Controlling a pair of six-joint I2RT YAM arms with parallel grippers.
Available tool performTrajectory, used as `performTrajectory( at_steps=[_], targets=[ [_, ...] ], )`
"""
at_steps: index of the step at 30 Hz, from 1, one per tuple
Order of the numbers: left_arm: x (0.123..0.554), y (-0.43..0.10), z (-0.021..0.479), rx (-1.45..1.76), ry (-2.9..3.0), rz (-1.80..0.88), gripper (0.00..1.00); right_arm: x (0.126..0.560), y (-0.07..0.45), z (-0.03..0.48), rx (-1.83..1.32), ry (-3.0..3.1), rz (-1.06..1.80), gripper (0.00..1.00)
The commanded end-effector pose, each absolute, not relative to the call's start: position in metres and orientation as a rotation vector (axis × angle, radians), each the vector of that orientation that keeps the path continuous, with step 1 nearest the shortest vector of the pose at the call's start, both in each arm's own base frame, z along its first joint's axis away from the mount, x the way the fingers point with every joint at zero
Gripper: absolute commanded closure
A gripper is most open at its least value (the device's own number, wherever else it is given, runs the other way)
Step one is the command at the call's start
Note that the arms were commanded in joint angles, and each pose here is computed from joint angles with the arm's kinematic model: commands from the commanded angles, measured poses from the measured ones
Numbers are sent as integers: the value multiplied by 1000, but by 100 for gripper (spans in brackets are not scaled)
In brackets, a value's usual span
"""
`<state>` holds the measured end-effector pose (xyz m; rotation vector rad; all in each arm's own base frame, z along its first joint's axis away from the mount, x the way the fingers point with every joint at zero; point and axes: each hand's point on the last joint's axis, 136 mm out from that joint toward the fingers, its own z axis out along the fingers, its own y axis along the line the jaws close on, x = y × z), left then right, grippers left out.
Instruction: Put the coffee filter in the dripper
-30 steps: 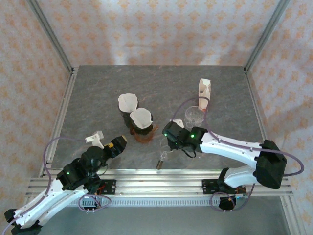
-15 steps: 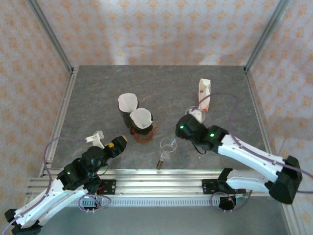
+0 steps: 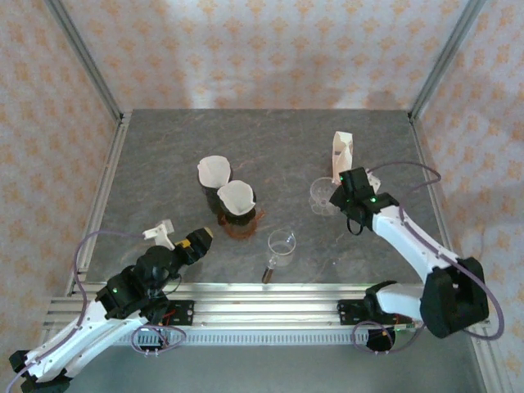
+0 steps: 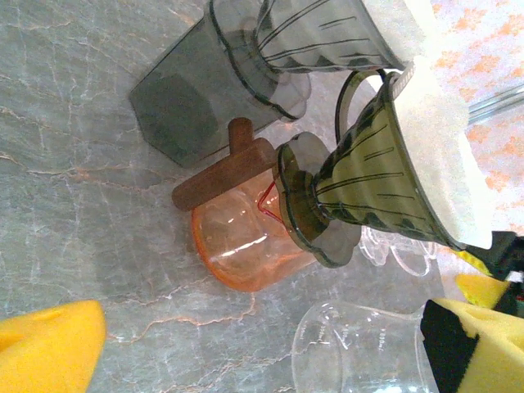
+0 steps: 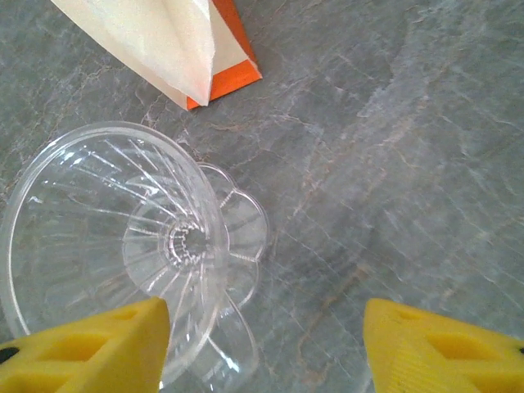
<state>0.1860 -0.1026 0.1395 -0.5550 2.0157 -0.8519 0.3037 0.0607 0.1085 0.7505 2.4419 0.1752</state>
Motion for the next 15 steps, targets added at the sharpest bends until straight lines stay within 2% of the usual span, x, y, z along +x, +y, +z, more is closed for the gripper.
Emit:
performTrajectory(
  at_steps=[1, 4, 7, 12, 15],
  targets=[
    [186, -96, 135, -593, 2007, -828, 0, 329, 64, 116, 719, 2404, 240, 38],
    [186, -95, 134, -598, 2007, -827, 0, 338, 63, 105, 739, 2419, 261, 41],
    [186, -96, 134, -599, 2008, -829, 0, 344, 63, 93, 747, 2446, 273, 50],
    [186, -95, 134, -600, 2010, -826, 0, 348, 66, 88, 721, 2466, 289, 75],
    [186, -95, 133, -602, 2012, -826, 1, 346, 68, 92, 701, 2472, 302, 86]
  ],
)
